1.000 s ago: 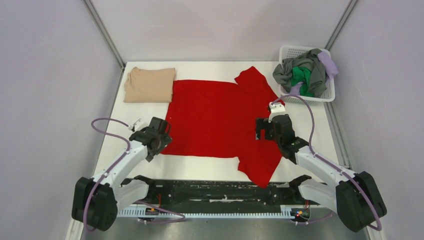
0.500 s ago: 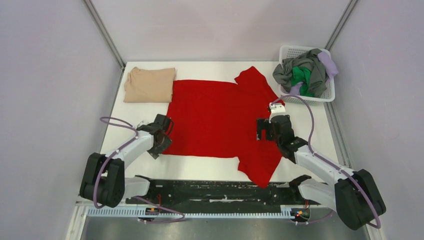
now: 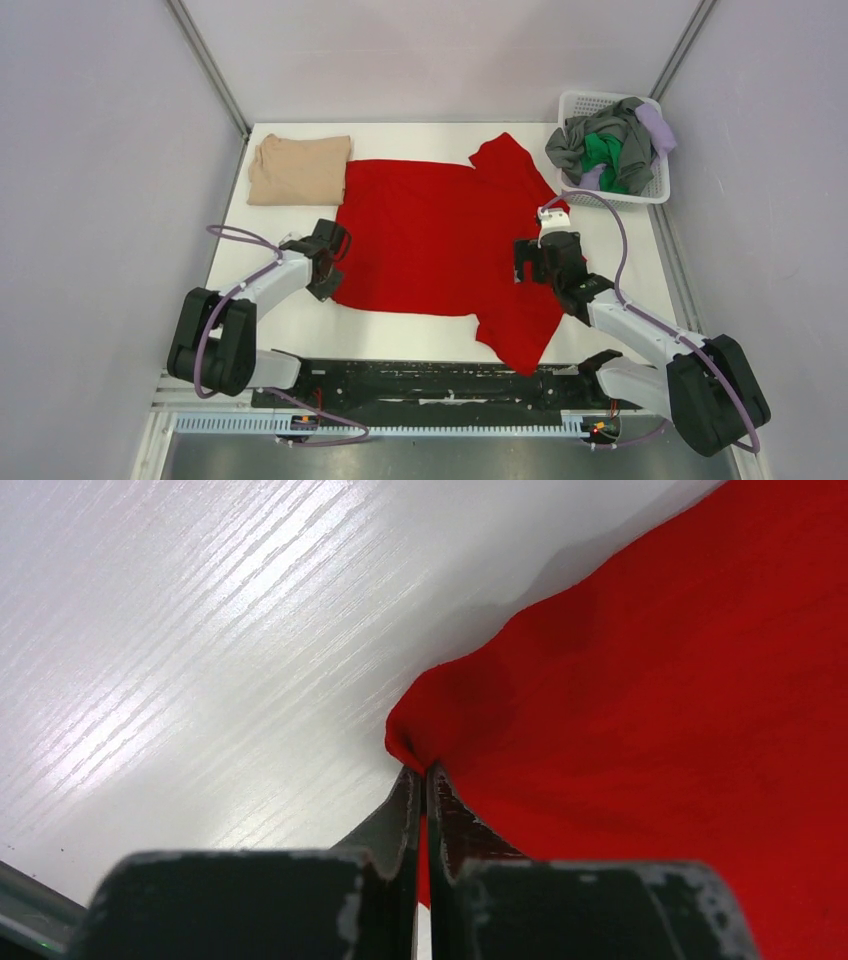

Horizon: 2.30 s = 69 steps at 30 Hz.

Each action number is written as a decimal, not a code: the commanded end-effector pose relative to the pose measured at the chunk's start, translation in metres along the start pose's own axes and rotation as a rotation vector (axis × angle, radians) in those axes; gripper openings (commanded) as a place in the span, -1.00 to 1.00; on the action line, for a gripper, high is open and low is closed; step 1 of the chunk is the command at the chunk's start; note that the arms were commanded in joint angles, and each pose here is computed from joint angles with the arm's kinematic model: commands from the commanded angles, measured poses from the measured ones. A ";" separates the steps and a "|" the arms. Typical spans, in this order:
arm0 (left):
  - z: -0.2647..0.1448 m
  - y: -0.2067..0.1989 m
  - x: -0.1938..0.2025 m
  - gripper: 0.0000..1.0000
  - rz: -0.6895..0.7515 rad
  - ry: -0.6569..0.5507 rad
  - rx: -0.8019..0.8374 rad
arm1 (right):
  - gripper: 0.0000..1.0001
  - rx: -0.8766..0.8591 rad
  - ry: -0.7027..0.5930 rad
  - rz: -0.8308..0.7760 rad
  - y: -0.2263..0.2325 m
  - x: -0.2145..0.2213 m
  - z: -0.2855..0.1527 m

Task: Fold and stack the t-shirts
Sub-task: Grab the side of the flattened tshirt closest away from the robot with both arms, then fold the flattened tshirt in 1/3 of the way

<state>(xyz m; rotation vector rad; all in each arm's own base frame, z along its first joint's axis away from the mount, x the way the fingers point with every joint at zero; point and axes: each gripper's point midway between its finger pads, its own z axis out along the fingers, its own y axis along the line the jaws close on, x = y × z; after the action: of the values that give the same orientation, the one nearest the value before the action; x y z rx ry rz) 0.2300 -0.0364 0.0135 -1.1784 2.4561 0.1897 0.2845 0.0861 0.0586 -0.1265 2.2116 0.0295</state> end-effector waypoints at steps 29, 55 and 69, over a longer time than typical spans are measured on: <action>-0.015 0.017 -0.006 -0.96 0.041 -0.071 0.093 | -0.20 -0.240 0.449 -0.506 0.080 0.155 -0.107; -0.068 0.030 0.001 -0.96 -0.087 -0.052 0.293 | -1.00 -0.200 0.285 -0.539 0.085 0.086 -0.138; -0.073 -0.028 -0.047 -0.96 -0.098 -0.160 0.318 | -1.00 -0.020 -0.028 -0.454 0.073 -0.027 -0.095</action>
<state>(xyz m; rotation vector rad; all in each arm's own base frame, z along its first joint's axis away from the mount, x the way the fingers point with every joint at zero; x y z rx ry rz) 0.2195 -0.0468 0.0725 -1.1204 2.3206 -0.1173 0.1784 0.1470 0.0975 -0.6947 2.2554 -0.1436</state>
